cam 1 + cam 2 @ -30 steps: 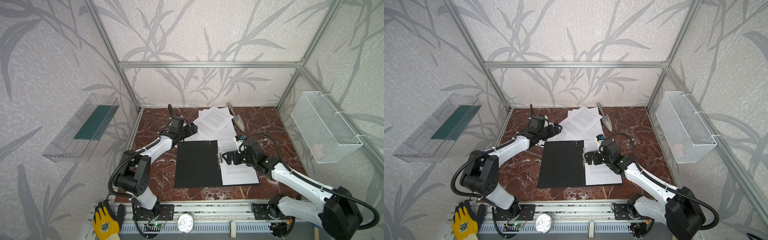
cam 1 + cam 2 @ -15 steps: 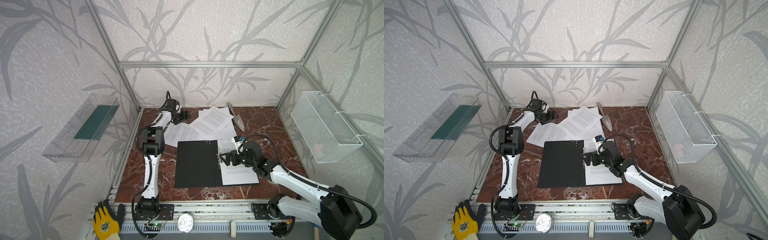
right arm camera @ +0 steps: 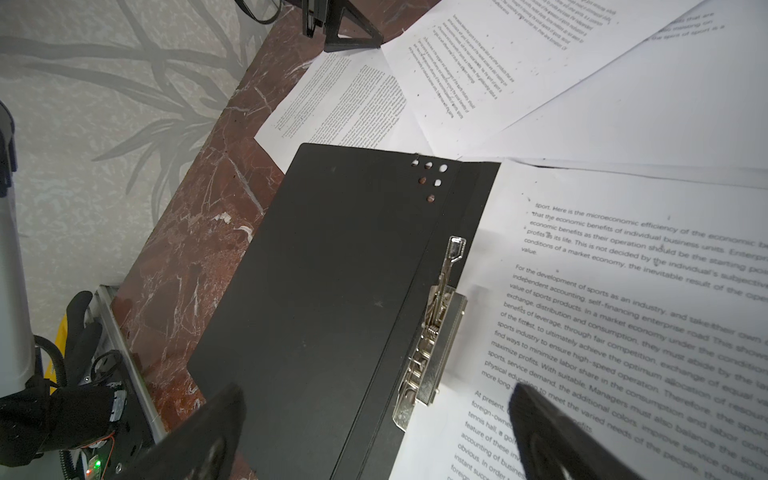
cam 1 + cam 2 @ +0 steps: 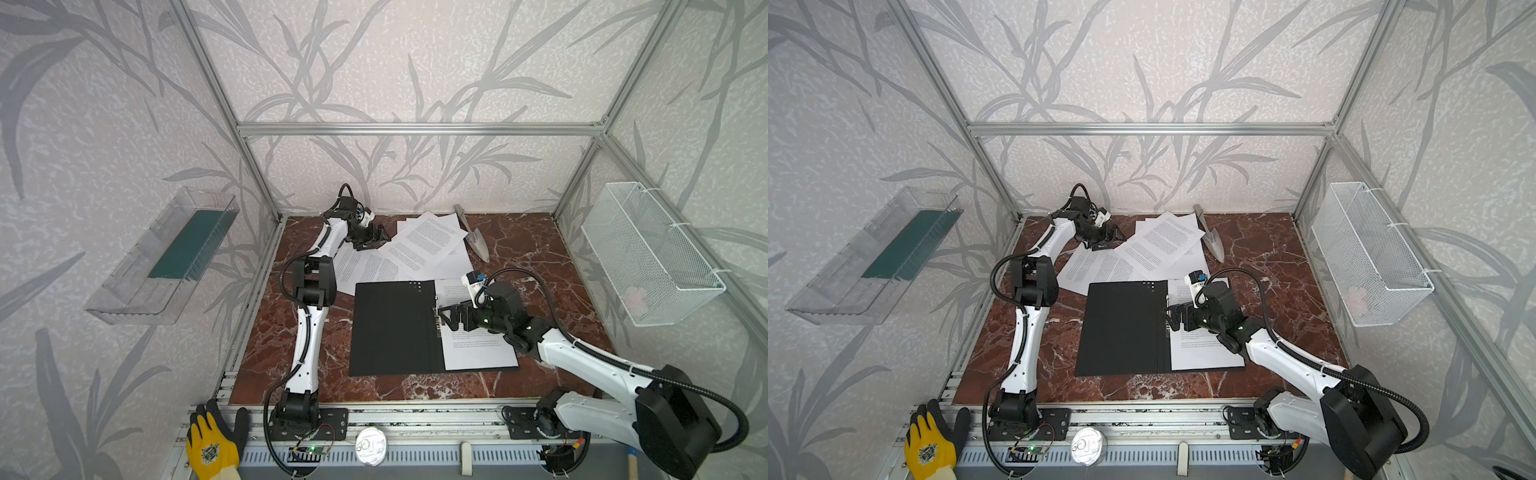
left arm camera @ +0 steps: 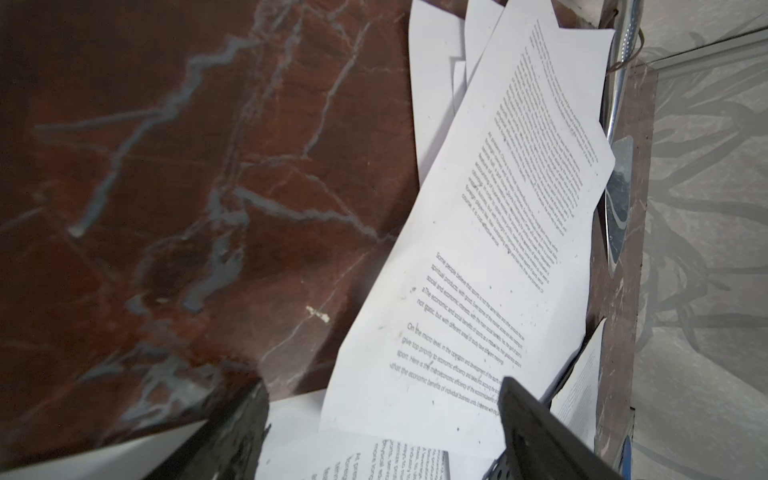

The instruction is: Put the files into the folder

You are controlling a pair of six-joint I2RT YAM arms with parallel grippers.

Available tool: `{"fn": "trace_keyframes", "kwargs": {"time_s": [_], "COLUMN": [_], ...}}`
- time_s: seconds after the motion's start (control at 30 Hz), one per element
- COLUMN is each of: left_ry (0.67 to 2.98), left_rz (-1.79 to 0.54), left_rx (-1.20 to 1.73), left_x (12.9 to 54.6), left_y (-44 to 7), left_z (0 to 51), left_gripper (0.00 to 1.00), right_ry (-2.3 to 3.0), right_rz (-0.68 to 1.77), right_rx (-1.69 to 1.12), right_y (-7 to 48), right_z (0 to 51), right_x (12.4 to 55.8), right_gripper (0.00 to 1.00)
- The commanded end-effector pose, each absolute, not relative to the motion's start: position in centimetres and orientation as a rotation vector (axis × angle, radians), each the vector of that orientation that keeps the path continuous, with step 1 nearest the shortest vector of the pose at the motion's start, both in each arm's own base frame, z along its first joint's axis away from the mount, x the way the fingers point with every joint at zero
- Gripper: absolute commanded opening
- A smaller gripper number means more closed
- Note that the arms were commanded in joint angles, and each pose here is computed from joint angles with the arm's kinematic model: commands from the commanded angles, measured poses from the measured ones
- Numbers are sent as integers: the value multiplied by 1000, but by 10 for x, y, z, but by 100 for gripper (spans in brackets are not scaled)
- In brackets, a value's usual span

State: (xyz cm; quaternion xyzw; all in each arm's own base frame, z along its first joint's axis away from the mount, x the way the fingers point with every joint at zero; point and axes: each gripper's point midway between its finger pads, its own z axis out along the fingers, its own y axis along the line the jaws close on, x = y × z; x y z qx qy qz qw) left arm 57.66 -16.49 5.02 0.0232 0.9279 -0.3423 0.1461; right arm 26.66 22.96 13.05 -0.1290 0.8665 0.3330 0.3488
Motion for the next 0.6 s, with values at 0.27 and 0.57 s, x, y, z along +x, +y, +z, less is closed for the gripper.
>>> {"fn": "trace_keyframes", "kwargs": {"time_s": [0.27,0.57], "left_ry": [2651,2589], "left_rz": [-1160,-1268], "left_rx": [52,35], "left_x": [567,572], "left_y": [-192,-206], "left_z": [63,78], "left_gripper": [86,83], "right_ry": [2226,2223], "right_rz": [867,848], "right_rx": [-326,-321], "right_y": [228,226], "right_z": [137,139], "right_x": [267,269], "right_gripper": [99,99]}}
